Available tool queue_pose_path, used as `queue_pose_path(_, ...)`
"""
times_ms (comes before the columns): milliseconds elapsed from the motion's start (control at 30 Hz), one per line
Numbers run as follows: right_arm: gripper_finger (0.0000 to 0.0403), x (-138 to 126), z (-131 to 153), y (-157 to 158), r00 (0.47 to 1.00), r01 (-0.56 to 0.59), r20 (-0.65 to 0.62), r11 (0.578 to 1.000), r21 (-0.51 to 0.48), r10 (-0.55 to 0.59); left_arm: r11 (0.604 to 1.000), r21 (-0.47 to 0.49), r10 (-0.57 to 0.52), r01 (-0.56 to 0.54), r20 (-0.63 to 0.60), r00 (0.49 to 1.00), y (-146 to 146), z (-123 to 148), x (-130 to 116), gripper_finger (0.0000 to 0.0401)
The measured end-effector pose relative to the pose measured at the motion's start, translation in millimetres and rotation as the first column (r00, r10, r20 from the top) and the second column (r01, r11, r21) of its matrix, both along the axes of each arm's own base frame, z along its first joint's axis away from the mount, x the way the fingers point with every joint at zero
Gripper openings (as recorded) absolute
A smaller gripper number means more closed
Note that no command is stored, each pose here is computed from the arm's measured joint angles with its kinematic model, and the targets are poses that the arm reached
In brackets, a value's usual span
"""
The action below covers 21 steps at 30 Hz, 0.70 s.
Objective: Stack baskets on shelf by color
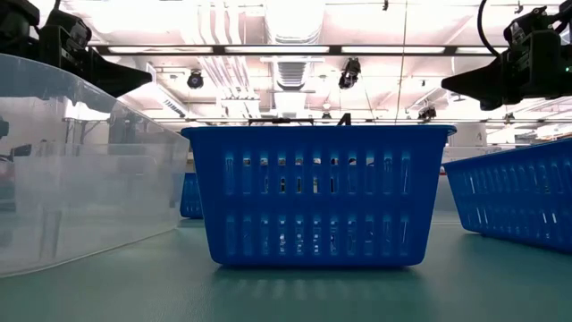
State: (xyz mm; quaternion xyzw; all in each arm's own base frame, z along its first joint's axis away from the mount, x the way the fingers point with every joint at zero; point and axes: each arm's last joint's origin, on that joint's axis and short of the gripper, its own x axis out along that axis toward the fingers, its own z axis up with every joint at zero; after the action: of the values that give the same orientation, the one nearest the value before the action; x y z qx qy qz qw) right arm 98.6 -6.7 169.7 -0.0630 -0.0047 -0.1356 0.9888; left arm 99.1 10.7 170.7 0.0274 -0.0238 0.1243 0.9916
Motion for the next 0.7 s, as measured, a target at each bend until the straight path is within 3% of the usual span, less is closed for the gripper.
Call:
queue_pose_path(267, 0.0009, 0, 0, 0, 1.000, 0.000, -0.002, 1.000, -0.006, 0.000, 1.000, 0.000, 0.000, 0.000, 0.000, 1.000, 0, 0, 0, 0.0000)
queue_pose_path(500, 0.0009, 0, 0, 0, 0.997, 0.000, -0.070, 0.966, -0.257, -0.019, 1.000, -0.002, -0.002, 0.002, 0.009, 1.000, 0, 1, 0, 0.0000)
queue_pose_path(567, 0.0009, 0, 0, 0, 0.997, -0.001, -0.080, 0.957, -0.290, -0.023, 0.998, -0.061, -0.010, 0.013, 0.061, 0.998, 0, 4, 0, 0.0000)
queue_pose_path(700, 0.0009, 0, 0, 0, 0.997, -0.001, -0.076, 0.958, -0.285, -0.022, 0.950, -0.299, -0.012, 0.090, 0.251, 0.968, 0, 16, -2, 0.0000)
